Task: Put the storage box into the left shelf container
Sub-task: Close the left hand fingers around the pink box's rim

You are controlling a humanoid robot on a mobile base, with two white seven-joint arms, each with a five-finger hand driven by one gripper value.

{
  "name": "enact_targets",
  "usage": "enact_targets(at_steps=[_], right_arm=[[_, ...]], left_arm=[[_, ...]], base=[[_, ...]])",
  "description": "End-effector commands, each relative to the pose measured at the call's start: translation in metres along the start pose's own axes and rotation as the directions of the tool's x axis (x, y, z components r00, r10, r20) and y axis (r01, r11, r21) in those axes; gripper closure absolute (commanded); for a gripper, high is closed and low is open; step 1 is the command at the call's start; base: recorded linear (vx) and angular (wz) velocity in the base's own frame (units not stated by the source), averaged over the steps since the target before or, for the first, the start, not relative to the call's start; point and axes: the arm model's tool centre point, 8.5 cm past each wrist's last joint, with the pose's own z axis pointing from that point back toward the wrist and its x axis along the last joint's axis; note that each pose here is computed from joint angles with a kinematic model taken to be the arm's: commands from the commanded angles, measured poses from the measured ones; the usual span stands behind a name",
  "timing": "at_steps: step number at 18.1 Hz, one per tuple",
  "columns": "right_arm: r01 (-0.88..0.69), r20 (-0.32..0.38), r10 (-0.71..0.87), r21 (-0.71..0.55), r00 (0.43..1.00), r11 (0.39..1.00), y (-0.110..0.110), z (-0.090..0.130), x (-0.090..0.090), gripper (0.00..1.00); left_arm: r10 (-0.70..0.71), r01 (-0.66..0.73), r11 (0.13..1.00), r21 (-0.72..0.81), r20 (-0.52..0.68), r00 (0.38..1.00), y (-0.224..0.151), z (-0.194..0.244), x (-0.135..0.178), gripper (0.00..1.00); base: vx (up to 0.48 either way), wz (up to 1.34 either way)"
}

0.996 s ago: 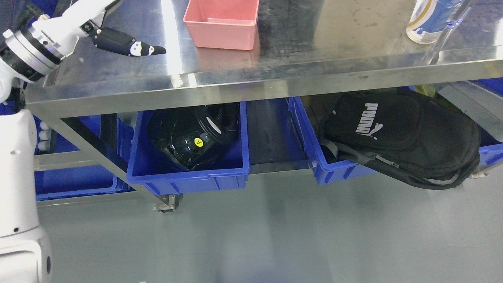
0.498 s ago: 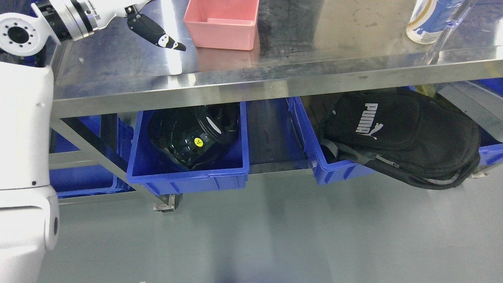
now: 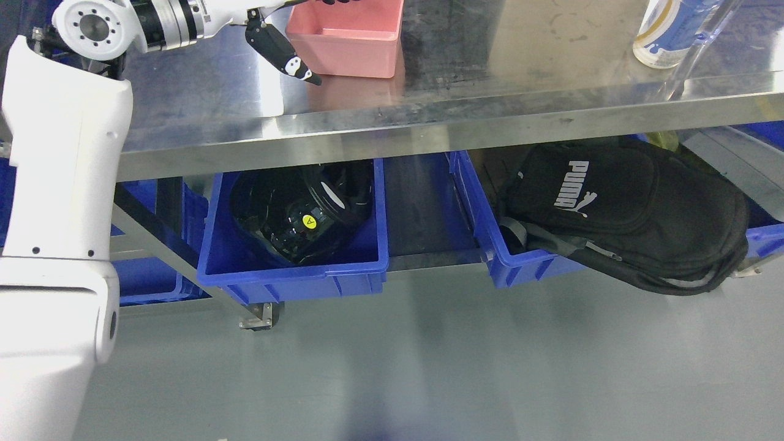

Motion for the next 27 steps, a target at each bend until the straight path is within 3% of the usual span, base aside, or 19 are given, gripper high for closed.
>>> enact_targets(at_steps=[1,4,9,13,20,23,25,27], right_arm=[[0.021,0.025,-0.020,-0.017,0.999,1.000,-0.011,-0.001,0.010,0.00],[0.021,0.022,-0.020,-0.018,1.000,1.000,-0.011,0.000,0.009,0.00],[0.021,0.022,-0.020,-0.016,1.000,1.000,-0.011,0.000,0.009,0.00],[0.021,0.025,-0.020,-0.017,0.999,1.000,-0.011,-0.001,0.010,0.00],[0.021,0.023,-0.020,-0.017,1.000,1.000,-0.011,-0.001,0.010,0.00],[0.021,0.023,-0.020,-0.017,1.000,1.000,-0.011,-0.001,0.010,0.00],[0.021,0.023,-0.020,-0.017,1.000,1.000,-0.011,-0.001,0.010,0.00],[0.021,0.023,-0.020,-0.017,1.000,1.000,-0.011,-0.001,0.010,0.00]], left_arm=[[0.086,-0.087,0.991,-0.097,-0.024,0.996,-0.020,-0.044,-0.003,0.05],[0.085,-0.085,0.990,-0.110,-0.010,0.996,-0.011,-0.057,0.009,0.06],[0.070,-0.085,0.980,-0.181,-0.087,0.994,-0.024,-0.065,0.000,0.07],[0.101,-0.122,0.968,-0.217,-0.106,0.989,-0.029,-0.063,-0.004,0.17],[0.192,-0.196,0.970,-0.145,-0.040,0.981,-0.022,-0.050,-0.008,0.64],[0.229,-0.225,0.965,-0.136,0.014,0.973,-0.025,-0.040,-0.014,0.92],[0.236,-0.229,0.968,-0.106,0.055,0.970,-0.029,-0.035,-0.019,1.00],[0.281,-0.276,0.959,-0.059,0.112,0.953,-0.032,-0.030,-0.023,1.00]], base=[[0.000,0.00],[0.000,0.00],[0.000,0.00],[0.000,0.00],[0.000,0.00],[0.000,0.00],[0.000,0.00],[0.000,0.00]])
